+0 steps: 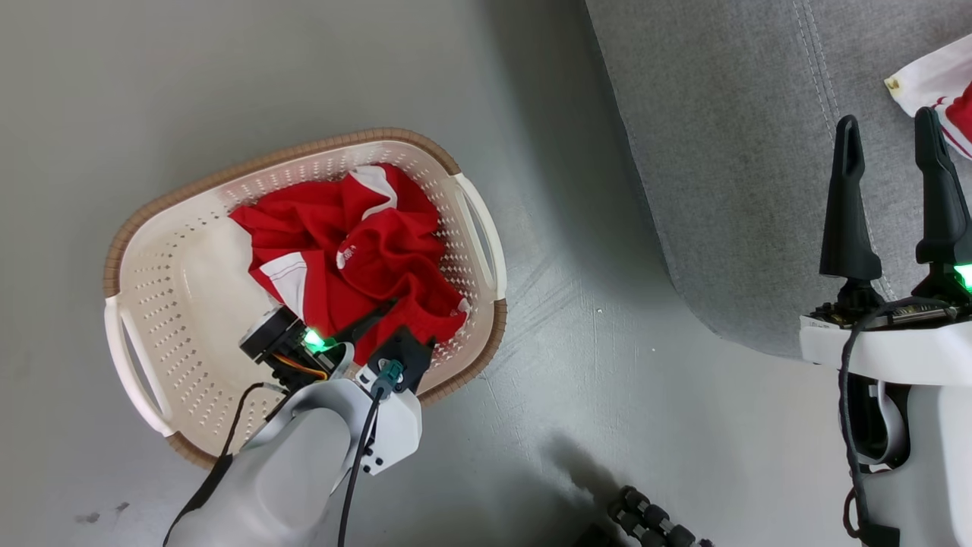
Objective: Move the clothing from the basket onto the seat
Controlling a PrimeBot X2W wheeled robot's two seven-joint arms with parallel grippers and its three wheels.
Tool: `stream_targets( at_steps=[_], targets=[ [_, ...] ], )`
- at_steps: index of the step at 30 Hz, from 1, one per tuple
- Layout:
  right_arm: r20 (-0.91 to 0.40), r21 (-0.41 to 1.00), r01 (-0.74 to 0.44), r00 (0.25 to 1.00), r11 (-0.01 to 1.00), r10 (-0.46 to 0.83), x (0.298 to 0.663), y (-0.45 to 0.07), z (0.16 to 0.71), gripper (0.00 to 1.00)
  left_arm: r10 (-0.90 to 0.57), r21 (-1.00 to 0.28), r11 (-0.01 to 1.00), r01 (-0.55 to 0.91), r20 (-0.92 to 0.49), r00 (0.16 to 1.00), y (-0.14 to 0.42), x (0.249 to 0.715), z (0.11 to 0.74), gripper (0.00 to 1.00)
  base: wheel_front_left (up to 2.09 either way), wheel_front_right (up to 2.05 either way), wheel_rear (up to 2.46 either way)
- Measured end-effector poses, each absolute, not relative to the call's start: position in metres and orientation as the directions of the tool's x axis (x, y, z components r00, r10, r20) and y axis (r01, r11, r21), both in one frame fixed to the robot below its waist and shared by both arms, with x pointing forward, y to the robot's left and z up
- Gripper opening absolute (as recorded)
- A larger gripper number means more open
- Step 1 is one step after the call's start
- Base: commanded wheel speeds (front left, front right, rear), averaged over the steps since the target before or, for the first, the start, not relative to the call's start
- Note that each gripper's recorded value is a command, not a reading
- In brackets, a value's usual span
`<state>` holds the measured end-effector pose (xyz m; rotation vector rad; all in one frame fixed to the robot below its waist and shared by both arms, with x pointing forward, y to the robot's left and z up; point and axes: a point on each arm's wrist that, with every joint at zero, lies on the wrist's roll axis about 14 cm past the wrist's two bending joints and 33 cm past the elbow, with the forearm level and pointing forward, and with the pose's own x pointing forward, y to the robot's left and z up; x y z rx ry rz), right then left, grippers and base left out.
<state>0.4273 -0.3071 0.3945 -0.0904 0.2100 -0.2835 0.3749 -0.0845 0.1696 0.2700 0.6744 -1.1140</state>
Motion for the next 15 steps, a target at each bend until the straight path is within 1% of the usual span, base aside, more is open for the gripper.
stream_targets(
  at_steps=[12,15],
  targets=[
    [-0.207,-0.126,0.265,0.935,0.956,-0.287,0.431,-0.309,0.386,1.0,-0.71,-0.131,0.402,0.906,-0.67,0.218,-0.083,0.371,0.146,1.0,0.0,0.0,0.0],
    [-0.216,-0.13,0.266,0.933,0.955,-0.289,0.43,-0.31,0.383,1.0,-0.699,-0.121,0.4,0.909,-0.682,0.217,-0.082,0.373,0.141,1.0,0.0,0.0,0.0]
  ],
)
